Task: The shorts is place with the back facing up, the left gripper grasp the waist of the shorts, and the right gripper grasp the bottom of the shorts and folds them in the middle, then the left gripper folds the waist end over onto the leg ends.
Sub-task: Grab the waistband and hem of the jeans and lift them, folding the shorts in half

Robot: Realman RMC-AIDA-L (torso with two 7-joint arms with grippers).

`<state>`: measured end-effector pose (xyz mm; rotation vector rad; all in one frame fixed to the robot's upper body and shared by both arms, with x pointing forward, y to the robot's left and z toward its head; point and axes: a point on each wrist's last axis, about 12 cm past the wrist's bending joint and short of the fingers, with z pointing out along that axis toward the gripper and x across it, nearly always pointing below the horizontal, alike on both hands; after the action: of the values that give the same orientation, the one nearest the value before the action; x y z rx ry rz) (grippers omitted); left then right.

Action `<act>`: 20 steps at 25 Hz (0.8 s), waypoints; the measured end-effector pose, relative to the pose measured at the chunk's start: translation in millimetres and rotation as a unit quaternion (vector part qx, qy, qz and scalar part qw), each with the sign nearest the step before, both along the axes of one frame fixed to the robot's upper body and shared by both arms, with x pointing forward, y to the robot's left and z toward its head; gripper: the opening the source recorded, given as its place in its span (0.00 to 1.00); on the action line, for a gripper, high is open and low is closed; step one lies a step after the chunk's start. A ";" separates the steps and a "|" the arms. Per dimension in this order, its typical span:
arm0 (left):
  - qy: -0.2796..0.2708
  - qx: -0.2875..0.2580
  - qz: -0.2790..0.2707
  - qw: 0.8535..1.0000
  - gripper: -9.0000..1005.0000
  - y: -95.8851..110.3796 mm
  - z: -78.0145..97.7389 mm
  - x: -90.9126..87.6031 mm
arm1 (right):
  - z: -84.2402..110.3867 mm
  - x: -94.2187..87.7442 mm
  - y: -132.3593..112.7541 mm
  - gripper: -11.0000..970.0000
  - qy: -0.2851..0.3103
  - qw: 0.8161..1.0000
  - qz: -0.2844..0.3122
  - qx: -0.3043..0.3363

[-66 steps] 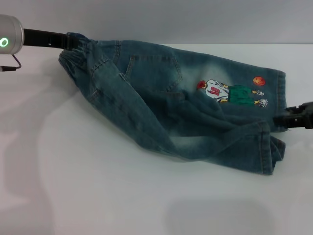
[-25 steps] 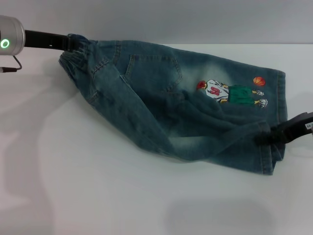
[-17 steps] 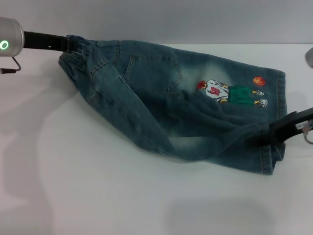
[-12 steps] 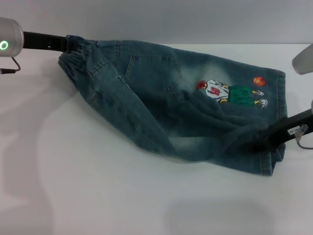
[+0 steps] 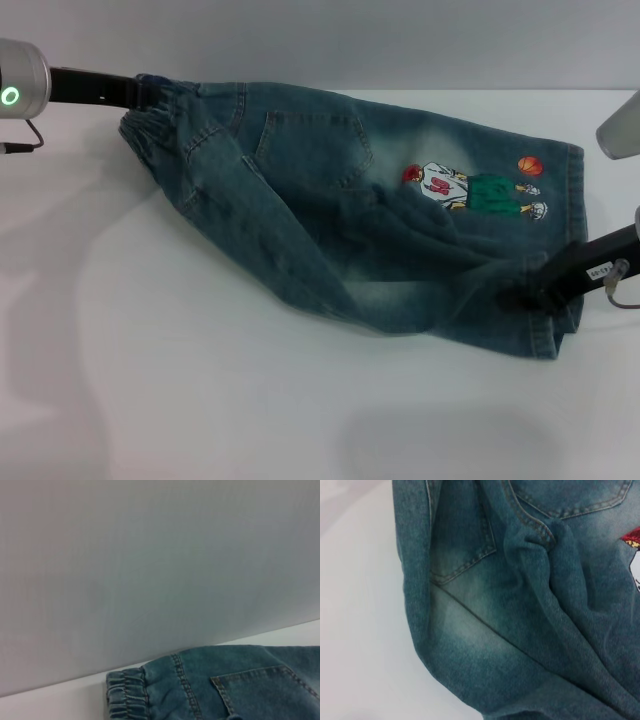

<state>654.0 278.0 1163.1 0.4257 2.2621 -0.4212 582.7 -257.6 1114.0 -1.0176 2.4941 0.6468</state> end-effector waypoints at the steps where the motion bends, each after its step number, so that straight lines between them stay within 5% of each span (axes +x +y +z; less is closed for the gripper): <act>1: -0.001 0.000 0.000 1.000 0.06 0.0 0.1 0.2 | 1.0 -0.6 -0.6 0.21 -0.002 1.000 0.002 0.001; 10: -0.005 0.002 0.004 1.000 0.06 1.0 -0.1 1.0 | 28.1 -25.4 -14.6 0.01 -0.049 0.995 0.046 0.073; 20: -0.006 0.001 0.010 1.000 0.06 1.7 -1.0 1.7 | 46.6 -58.1 -54.4 0.01 -0.147 0.983 0.065 0.092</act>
<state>655.7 279.7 1162.1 0.4041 2.2532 -0.4052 524.7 -312.0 1160.6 -1.1233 2.0867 0.6961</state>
